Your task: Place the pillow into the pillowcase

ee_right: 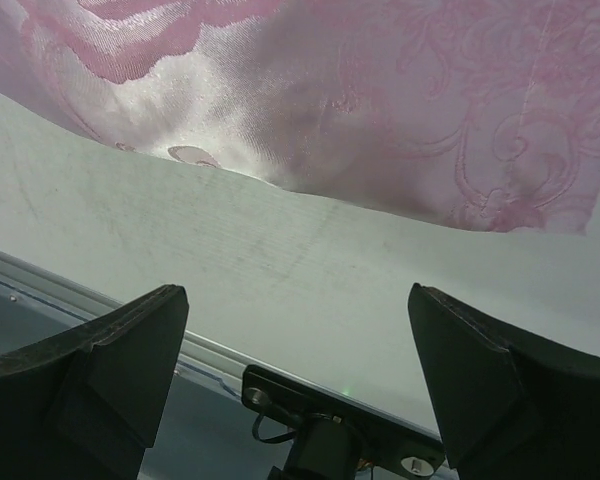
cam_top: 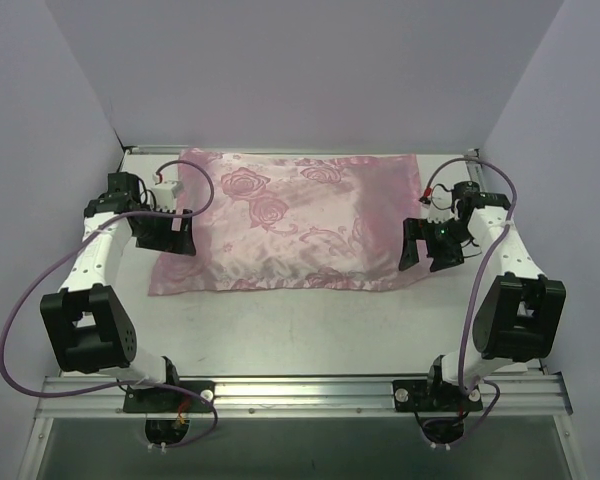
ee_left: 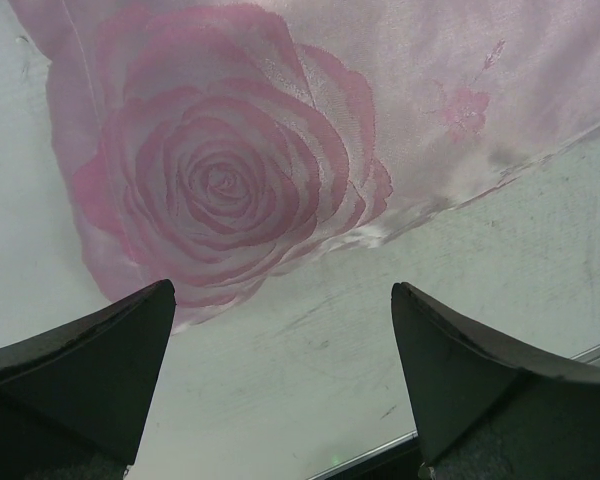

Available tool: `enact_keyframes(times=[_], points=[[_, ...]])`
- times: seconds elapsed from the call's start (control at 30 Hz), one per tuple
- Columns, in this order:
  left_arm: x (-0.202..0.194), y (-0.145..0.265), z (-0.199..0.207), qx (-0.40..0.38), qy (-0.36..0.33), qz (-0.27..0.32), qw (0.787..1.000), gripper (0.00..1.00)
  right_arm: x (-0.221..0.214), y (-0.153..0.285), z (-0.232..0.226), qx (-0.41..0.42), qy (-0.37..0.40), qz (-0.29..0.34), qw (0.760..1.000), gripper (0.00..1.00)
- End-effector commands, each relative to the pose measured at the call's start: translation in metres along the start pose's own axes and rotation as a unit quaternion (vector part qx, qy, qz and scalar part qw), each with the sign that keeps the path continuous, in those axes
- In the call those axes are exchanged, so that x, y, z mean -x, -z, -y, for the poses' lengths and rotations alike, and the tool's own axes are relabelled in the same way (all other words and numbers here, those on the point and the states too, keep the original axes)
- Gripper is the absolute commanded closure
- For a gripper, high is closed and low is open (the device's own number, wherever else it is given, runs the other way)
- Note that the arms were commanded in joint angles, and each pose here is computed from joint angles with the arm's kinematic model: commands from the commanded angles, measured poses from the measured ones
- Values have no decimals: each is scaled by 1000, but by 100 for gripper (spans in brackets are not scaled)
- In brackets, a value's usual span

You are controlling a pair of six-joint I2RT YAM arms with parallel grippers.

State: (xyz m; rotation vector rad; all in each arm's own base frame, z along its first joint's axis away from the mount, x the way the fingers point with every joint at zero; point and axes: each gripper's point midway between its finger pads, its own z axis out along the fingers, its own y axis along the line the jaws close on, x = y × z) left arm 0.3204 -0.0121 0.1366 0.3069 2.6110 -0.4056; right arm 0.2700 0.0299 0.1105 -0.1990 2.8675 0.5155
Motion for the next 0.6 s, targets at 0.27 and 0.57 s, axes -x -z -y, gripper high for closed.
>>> enact_keyframes(times=[0.27,0.57], points=[[-2,5,-1,27,-19,25,999,3,-17,-1,-12,27,-47,13,998,1],[12,13,4,28,-30,48,998,3,-17,2,-14,25,-49,27,998,1]])
